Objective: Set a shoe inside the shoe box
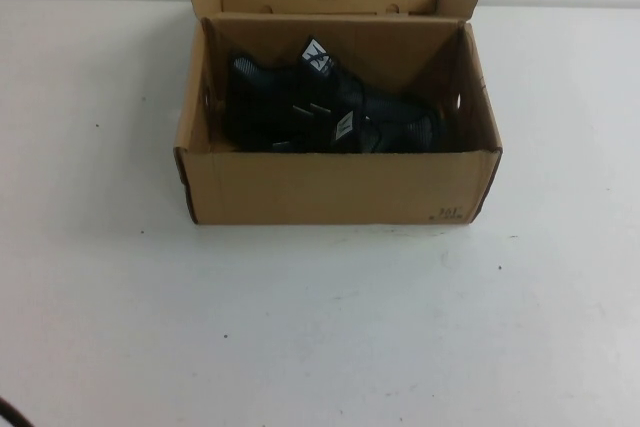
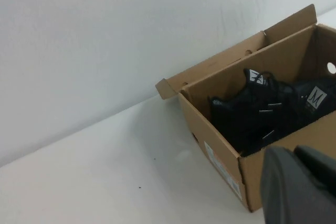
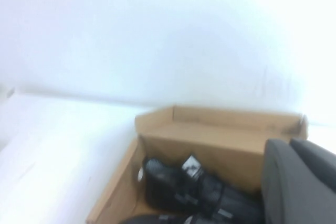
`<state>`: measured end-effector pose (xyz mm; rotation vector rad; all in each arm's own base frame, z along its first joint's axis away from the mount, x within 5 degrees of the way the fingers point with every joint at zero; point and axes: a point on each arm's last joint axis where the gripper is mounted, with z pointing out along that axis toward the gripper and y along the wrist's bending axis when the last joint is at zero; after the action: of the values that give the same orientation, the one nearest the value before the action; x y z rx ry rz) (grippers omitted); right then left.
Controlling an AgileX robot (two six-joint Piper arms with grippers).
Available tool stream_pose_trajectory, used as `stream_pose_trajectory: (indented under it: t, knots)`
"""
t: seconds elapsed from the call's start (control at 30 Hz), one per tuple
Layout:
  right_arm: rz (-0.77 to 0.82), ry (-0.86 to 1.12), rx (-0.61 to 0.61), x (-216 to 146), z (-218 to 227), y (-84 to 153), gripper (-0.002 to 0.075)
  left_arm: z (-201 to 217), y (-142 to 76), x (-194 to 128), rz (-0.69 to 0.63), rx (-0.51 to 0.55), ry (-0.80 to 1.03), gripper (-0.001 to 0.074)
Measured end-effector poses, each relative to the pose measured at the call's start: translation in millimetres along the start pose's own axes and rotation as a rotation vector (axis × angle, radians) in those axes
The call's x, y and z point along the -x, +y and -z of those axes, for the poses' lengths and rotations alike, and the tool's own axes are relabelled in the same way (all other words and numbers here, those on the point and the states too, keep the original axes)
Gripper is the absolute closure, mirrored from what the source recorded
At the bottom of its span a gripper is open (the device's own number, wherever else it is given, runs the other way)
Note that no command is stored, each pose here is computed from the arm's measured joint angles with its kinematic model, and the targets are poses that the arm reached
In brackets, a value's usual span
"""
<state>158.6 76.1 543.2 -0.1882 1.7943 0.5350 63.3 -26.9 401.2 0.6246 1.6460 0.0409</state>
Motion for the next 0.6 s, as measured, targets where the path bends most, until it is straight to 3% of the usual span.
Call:
stream_pose_trajectory:
  t: [0.17,0.4,0.6]
  knots:
    - [0.050,-0.084,-0.036,-36.2,40.6,-12.2,0.0741,-15.5,-3.5,-19.7,0.128,0.008,0.028,0.0736]
    - [0.089,-0.030,-0.085,-112.1,65.6,-33.8,0.0741,-31.3,-14.5,-41.8,0.317,-0.036,0.026,0.0736]
    - [0.129,-0.117,-0.080,-180.8,78.9,-52.1,0.0743,-35.9,-18.0,-49.8,0.370,-0.045,0.029,0.0736]
